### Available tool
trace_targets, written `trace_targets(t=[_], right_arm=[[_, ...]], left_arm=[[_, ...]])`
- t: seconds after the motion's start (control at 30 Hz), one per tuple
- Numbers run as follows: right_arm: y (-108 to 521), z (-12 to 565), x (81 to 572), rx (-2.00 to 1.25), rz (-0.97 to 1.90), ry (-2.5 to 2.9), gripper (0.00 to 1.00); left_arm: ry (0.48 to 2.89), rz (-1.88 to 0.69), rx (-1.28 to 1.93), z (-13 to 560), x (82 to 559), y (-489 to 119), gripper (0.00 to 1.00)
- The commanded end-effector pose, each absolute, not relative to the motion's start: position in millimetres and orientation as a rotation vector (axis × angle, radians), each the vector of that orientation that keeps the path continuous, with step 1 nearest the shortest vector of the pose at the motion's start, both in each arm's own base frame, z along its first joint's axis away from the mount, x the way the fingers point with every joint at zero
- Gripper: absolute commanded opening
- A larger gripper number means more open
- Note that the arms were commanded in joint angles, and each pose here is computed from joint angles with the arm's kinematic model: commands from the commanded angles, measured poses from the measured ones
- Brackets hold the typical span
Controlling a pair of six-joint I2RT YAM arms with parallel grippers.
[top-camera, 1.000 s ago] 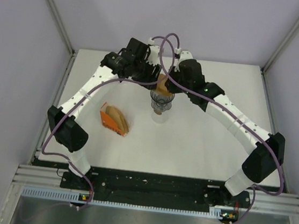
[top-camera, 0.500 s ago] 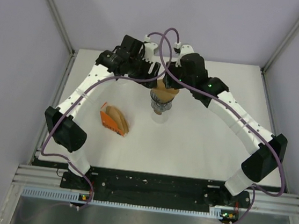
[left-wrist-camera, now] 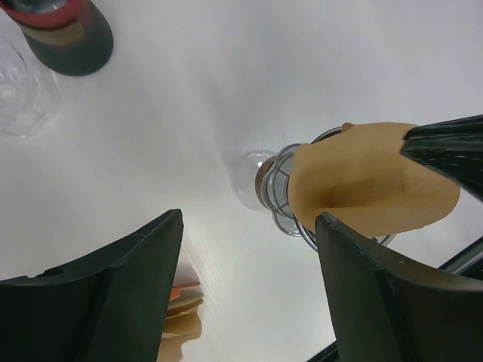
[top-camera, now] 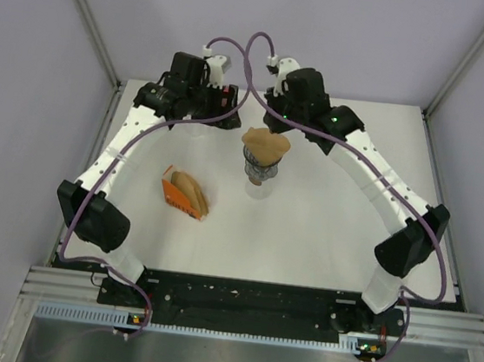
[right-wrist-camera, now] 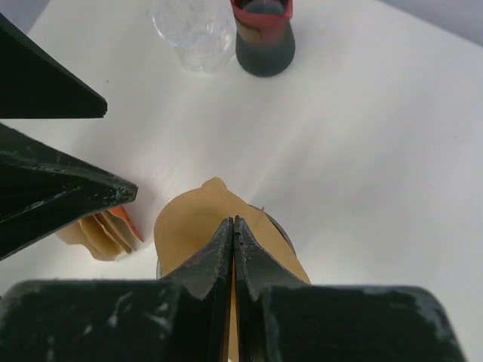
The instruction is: Place the coffee filter in the dripper
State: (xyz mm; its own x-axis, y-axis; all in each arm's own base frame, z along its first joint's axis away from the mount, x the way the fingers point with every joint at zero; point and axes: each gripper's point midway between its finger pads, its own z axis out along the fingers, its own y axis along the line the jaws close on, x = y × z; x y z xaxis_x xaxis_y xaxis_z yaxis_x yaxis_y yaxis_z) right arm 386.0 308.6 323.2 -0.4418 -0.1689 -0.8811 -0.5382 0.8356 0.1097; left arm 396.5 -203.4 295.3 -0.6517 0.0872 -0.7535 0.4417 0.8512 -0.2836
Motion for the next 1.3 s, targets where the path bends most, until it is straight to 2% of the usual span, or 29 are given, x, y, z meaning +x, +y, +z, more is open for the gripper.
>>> trace_targets(t=[0.0,0.27,0.6,1.03,1.2,1.27], right_arm=[[314,270,376,-0.631,0.464,2.210,0.00],[325,252,363,-0.707,0.537,2.265,0.00],[330,200,359,-0.754,0.451,2.379,0.00],[339,167,362,-0.769,0.428,2.445,0.00],[338,170,365,-0.760,0.420,2.439,0.00],[341,180,365,-0.769,0.427,2.414,0.00]], left_arm=[[2.214,-0.649,0.220,296,396,-209,0.76],[2.240,-0.743,0.175,282,391,-219,0.75],[2.286,-0.836,0.164,270,383,-230,0.72],[2.329,-0.882,0.182,253,381,-243,0.64],[2.351,-0.884,0.208,243,379,-249,0.57],[2.364,-0.881,0.212,238,379,-251,0.49]])
